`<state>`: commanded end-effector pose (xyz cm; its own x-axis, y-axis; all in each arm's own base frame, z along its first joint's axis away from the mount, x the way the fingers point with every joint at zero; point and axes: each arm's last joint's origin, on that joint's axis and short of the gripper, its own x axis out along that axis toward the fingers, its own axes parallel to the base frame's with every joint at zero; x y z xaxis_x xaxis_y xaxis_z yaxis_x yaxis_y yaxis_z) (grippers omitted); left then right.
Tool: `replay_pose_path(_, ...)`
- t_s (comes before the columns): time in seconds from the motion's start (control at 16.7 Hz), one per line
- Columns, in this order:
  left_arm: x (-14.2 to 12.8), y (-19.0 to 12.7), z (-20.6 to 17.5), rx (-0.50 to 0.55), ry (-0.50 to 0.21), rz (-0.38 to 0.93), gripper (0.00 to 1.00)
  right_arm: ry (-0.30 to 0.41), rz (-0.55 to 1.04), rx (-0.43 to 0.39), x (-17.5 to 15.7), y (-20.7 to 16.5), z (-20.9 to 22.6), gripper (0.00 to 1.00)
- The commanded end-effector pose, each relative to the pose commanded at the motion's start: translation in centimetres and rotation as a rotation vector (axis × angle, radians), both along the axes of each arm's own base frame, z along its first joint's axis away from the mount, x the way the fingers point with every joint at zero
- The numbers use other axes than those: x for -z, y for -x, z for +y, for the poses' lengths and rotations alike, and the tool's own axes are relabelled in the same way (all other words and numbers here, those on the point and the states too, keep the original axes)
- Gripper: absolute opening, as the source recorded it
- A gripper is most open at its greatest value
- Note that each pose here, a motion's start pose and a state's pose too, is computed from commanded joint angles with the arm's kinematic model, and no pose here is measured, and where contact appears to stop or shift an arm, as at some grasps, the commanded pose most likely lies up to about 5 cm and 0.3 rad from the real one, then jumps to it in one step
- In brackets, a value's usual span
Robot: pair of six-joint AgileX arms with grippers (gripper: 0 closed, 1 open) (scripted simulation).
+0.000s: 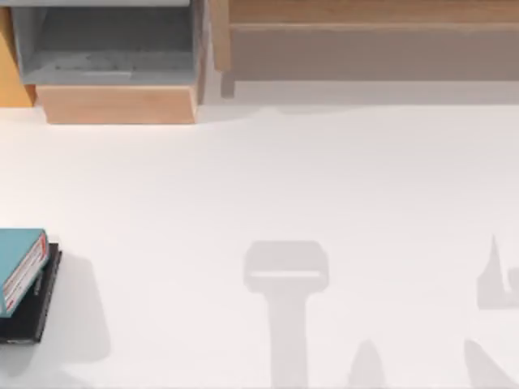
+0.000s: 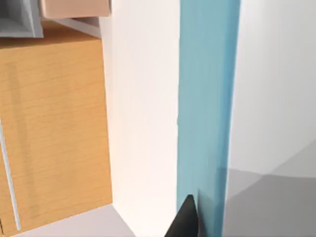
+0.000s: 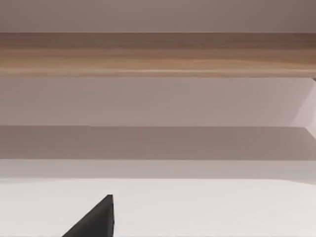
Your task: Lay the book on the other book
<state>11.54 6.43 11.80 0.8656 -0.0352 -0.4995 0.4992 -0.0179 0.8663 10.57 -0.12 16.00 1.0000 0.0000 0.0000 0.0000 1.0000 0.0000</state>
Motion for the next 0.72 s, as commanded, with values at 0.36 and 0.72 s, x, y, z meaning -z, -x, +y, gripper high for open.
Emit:
replay_pose_path(0.36, 0.28, -0.38, -0.02, -0.003, 0.002, 0.001, 0.00, 0.000, 0.000, 0.000, 0.00, 0.00, 0.00, 1.00)
replay_pose_path(0.72, 0.28, -0.38, -0.02, -0.003, 0.002, 0.001, 0.30, 0.000, 0.000, 0.000, 0.00, 0.00, 0.00, 1.00)
